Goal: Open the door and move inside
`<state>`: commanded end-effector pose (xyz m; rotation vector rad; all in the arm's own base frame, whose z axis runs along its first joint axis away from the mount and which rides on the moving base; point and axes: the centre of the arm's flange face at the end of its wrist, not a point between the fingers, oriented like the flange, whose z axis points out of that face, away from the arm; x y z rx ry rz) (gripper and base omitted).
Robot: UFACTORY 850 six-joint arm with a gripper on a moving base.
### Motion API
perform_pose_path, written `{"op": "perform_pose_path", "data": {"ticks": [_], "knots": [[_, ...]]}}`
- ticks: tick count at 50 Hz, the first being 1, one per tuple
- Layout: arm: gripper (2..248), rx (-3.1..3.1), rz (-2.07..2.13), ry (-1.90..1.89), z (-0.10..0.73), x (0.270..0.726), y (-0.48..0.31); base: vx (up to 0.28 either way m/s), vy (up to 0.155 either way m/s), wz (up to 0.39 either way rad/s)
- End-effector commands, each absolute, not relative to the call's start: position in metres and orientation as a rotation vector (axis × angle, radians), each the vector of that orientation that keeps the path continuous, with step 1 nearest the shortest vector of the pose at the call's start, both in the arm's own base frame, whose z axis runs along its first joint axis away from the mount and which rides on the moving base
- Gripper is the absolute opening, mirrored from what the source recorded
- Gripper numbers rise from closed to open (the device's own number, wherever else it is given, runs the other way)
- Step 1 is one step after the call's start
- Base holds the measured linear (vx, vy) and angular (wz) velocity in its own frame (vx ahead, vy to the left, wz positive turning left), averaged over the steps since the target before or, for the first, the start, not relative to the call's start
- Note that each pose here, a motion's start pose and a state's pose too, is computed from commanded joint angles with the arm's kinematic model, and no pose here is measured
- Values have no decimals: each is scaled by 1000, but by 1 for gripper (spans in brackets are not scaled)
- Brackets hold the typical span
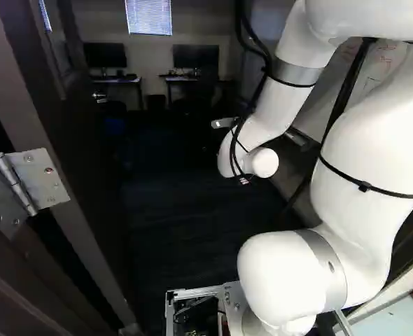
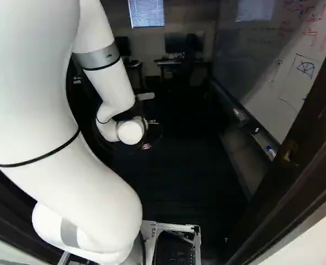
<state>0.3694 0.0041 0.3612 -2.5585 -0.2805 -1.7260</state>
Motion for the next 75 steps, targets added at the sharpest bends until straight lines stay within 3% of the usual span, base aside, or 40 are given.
{"op": "perform_pose_path", "data": {"ticks": [27, 75], "knots": [[247, -2558, -1726, -280, 361, 369, 4, 55, 24, 238], [247, -2558, -1726, -280, 361, 369, 4, 65, -12, -5]]}}
